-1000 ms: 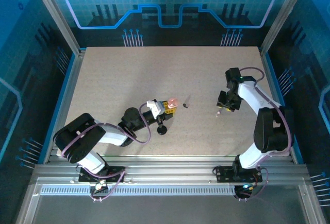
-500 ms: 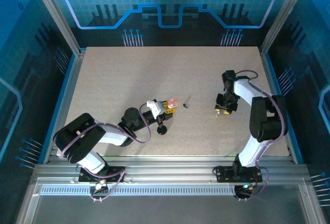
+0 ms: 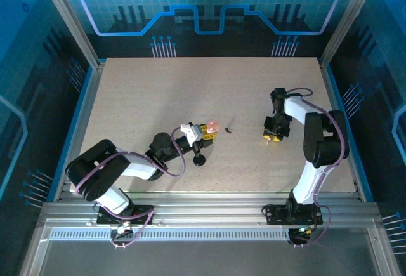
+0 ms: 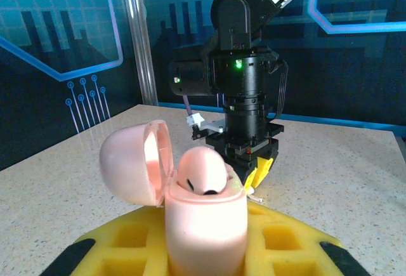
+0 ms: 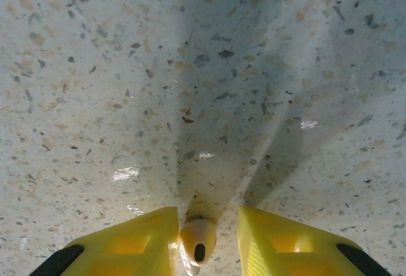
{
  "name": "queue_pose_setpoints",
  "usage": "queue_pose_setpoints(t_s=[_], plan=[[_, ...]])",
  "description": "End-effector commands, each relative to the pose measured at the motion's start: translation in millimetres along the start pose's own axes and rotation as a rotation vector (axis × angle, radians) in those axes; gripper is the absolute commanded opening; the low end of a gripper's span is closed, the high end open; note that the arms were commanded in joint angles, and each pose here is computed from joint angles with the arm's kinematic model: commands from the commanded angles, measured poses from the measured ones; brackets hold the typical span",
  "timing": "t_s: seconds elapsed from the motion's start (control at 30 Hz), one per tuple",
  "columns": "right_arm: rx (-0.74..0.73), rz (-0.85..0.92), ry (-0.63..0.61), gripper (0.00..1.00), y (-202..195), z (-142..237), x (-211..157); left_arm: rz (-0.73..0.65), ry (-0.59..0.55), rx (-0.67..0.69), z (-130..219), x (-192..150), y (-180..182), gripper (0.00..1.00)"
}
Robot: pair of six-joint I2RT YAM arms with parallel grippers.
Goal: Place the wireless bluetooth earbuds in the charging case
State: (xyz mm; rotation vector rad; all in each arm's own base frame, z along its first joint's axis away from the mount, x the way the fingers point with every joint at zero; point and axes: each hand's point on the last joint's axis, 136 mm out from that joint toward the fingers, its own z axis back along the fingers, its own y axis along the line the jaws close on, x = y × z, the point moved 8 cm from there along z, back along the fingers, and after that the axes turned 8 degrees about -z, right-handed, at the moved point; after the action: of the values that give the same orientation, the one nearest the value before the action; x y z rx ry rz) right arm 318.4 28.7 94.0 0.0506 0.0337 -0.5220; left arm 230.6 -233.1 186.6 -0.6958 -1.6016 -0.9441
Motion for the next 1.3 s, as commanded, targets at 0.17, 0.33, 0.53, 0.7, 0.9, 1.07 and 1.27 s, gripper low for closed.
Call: queue_pose_setpoints(t_s=[0.17,0.33,0.53,0.7,0.9,1.07,1.27], plan=[[-0.002,0.022,0.023,0.28,9,-5,0,-0.042,-0.042,0.020,-3,9,4,0.19],[-0.018,0.027,0.027,0.27,10,-8,-2,-0.040,-0.044,0.021,-3,10,4,0.19],[-0.028,0.030,0.037,0.26,11,-11,-2,-0.039,-0.044,0.019,-3,10,4,0.19],[-0.019,0.031,0.024,0.20,12,-7,-4,-0.044,-0.041,0.024,-2,9,4,0.19],[-0.003,0.028,-0.004,0.19,14,3,-7,-0.035,-0.025,0.030,-3,5,5,0.19],[0.028,0.018,-0.049,0.19,12,19,-12,-0.022,-0.011,0.029,-5,1,5,0.19],[0.110,-0.006,-0.108,0.19,10,44,-22,0.003,-0.002,0.020,-15,-3,7,0.19]])
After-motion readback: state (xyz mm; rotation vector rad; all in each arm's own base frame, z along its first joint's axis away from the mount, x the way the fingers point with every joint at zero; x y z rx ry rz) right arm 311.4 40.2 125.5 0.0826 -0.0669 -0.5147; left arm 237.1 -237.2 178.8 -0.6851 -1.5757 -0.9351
